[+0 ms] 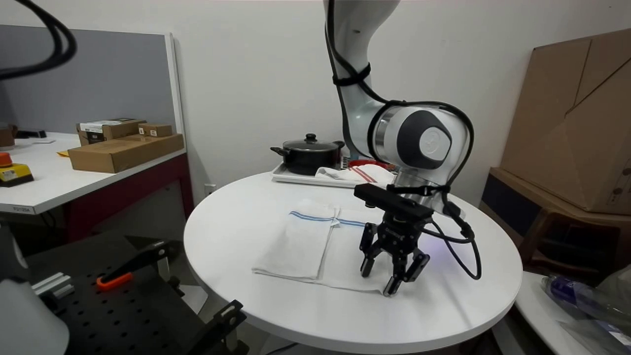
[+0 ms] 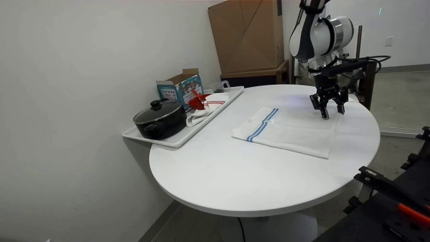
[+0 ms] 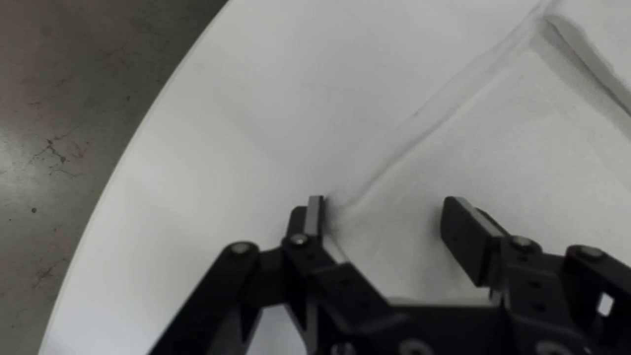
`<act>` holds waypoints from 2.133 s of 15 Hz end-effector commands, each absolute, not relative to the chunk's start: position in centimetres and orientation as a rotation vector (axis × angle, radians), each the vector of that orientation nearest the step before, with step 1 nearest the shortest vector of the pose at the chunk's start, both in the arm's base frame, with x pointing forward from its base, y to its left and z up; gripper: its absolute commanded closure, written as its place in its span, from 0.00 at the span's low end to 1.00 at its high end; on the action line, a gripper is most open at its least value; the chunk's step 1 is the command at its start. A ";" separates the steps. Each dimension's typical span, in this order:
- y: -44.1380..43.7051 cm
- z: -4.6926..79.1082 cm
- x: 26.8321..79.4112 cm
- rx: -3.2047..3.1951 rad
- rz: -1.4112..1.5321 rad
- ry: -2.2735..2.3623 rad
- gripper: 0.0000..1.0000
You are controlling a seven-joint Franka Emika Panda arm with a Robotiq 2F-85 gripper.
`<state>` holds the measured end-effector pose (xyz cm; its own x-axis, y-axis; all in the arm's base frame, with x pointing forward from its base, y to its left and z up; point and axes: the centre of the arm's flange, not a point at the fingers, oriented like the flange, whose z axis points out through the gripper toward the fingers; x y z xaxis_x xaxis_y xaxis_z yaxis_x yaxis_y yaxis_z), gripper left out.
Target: Fold the cloth on the table
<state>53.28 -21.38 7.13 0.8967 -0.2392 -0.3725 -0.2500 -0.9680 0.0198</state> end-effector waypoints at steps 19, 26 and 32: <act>-10.7 17.0 57.0 -2.978 0.442 -0.101 0.94; 0.1 14.8 55.0 -2.952 0.768 -0.544 0.94; 5.7 16.5 54.3 -2.900 0.800 -0.766 0.94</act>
<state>54.46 4.50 14.47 0.7782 0.4077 -0.4776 0.3915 -0.9097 -0.1386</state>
